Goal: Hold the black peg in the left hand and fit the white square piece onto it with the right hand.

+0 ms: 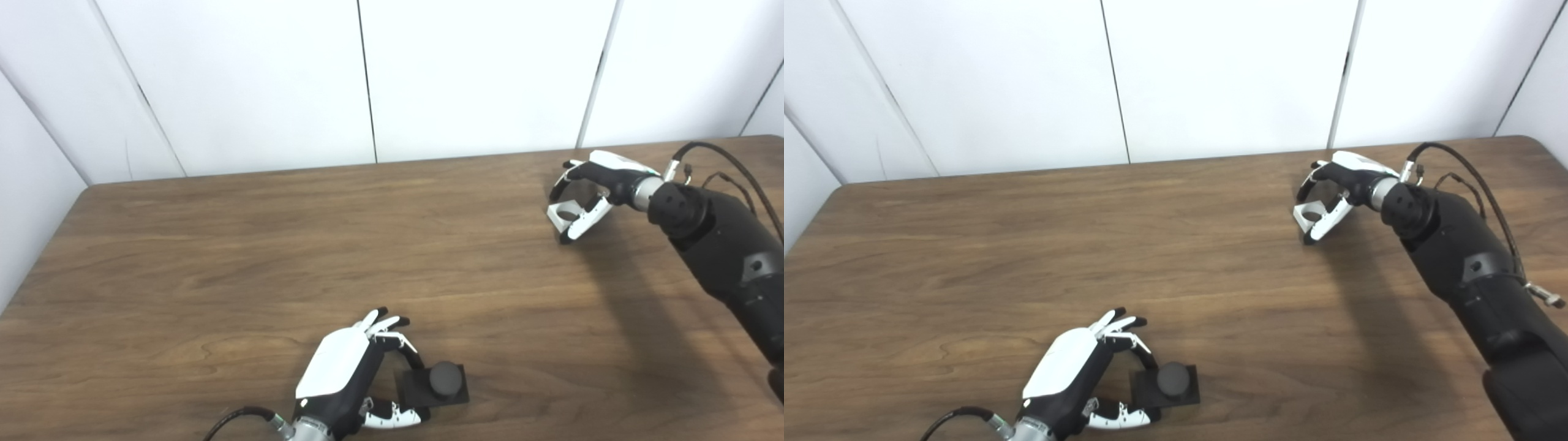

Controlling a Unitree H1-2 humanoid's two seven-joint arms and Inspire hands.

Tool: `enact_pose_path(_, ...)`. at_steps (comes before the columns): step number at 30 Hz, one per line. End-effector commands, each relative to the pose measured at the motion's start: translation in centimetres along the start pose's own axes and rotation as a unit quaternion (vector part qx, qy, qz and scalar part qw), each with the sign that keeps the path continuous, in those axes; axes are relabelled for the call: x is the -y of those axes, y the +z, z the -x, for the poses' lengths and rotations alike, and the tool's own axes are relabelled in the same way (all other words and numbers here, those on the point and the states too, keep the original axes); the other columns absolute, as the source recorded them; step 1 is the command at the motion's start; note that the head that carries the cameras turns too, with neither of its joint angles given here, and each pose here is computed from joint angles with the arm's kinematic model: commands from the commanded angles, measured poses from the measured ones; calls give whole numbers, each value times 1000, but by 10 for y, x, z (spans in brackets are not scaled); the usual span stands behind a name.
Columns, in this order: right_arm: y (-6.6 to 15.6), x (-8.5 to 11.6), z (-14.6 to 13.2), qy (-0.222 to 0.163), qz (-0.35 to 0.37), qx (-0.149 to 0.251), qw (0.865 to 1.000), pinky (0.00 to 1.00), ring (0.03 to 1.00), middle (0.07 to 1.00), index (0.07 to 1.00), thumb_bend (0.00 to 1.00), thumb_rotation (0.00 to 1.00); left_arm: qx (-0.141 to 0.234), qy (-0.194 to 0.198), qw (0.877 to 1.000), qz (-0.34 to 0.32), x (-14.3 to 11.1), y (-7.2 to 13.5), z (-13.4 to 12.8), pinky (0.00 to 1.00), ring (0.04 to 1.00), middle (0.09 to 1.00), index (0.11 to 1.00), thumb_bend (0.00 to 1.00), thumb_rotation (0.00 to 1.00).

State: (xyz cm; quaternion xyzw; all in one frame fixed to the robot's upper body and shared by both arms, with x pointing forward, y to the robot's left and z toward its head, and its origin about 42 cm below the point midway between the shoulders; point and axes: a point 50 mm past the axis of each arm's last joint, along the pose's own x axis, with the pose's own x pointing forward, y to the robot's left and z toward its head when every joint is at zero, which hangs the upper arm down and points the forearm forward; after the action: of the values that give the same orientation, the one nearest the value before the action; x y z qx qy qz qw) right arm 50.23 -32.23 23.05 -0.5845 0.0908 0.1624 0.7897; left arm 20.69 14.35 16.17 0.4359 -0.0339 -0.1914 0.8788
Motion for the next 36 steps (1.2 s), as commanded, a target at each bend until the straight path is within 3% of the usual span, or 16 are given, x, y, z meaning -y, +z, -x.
enact_pose_path(1,8,38,0,-43,21,13,999,952,1000,982,706,906,182,0,4,1000,-4,2,3,-2,950,980,890,492,494,74)
enact_pose_path(17,-6,43,7,-49,15,6,999,948,1000,981,691,909,166,1,8,1000,-1,2,3,-2,958,978,891,492,494,73)
enact_pose_path(27,-11,40,9,-57,12,15,998,944,1000,945,610,855,122,2,11,1000,-2,2,4,-2,949,972,888,492,494,73)
enact_pose_path(28,-12,40,10,-57,11,15,998,944,1000,943,552,694,131,1,11,1000,-2,1,4,-2,941,972,888,491,494,73)
enact_pose_path(30,-13,39,10,-58,9,16,998,945,1000,940,504,561,139,1,11,1000,-2,1,4,-2,931,973,888,491,494,73)
enact_pose_path(36,-15,37,9,-60,10,21,998,925,1000,933,492,526,143,1,12,1000,-5,2,3,-3,921,976,887,492,494,73)
